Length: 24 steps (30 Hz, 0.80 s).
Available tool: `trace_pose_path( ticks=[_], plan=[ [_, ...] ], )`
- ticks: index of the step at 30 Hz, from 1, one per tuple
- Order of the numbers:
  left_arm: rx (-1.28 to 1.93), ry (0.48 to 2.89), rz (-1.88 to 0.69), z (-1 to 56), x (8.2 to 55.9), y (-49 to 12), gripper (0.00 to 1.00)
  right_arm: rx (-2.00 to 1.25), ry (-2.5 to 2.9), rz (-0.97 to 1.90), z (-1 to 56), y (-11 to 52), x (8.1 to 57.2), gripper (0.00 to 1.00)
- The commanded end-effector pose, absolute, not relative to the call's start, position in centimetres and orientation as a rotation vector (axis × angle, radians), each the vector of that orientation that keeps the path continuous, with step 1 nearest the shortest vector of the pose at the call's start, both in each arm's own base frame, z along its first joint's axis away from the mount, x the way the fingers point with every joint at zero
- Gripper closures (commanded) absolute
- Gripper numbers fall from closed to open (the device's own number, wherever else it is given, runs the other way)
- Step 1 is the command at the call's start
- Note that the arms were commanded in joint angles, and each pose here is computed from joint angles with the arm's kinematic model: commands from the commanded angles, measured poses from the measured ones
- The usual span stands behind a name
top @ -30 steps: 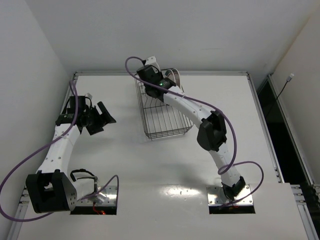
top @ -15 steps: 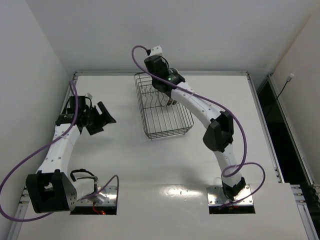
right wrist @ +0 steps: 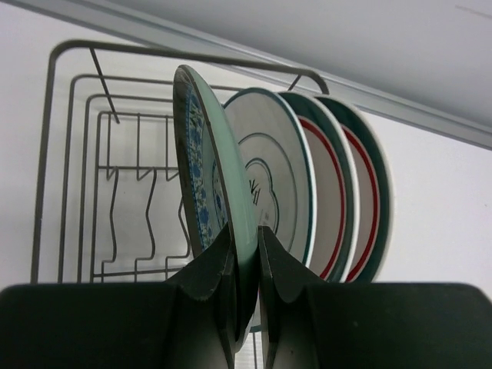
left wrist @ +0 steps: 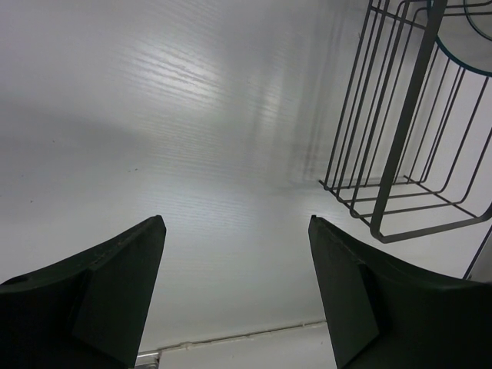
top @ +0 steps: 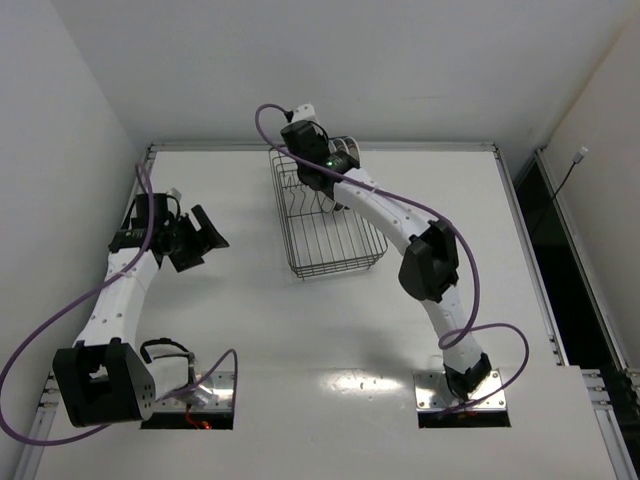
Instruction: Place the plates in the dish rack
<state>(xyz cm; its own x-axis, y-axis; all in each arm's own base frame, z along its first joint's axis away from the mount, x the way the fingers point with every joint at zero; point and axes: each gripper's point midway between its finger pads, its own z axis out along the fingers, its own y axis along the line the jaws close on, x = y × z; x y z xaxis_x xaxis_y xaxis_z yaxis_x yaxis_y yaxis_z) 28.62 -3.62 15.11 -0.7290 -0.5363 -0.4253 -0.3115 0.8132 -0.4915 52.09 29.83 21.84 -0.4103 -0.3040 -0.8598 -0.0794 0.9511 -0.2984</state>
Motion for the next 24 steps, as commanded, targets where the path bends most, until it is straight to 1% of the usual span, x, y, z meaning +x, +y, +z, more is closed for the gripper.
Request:
trace_pose_path(
  ticks=[1,10,17,20,22,24],
  plan=[
    [-0.614,2.405,-0.524,15.5,28.6,-3.1,0.27,-0.242,1.959,-0.278,21.8,30.0,52.9,1.00],
    [-0.622,2.419,-0.517,15.1,28.3,-2.9,0.27,-0.248,2.057,-0.298,16.5,29.7,52.7,1.00],
    [-0.614,2.429,-0.513,15.0,28.1,-2.9,0.27,-0.208,2.129,-0.244,14.2,29.9,52.2,1.00],
    [-0.614,2.429,-0.513,15.0,28.1,-2.9,0.27,-0.110,2.113,-0.326,14.6,27.8,51.5,1.00],
    [-0.614,2.429,-0.513,15.0,28.1,-2.9,0.27,-0.060,2.015,-0.272,18.5,27.9,51.4,1.00],
    [-0.614,2.429,-0.513,15.0,28.1,-2.9,0.27,-0.032,1.995,-0.305,19.0,27.1,51.3,1.00]
  ],
)
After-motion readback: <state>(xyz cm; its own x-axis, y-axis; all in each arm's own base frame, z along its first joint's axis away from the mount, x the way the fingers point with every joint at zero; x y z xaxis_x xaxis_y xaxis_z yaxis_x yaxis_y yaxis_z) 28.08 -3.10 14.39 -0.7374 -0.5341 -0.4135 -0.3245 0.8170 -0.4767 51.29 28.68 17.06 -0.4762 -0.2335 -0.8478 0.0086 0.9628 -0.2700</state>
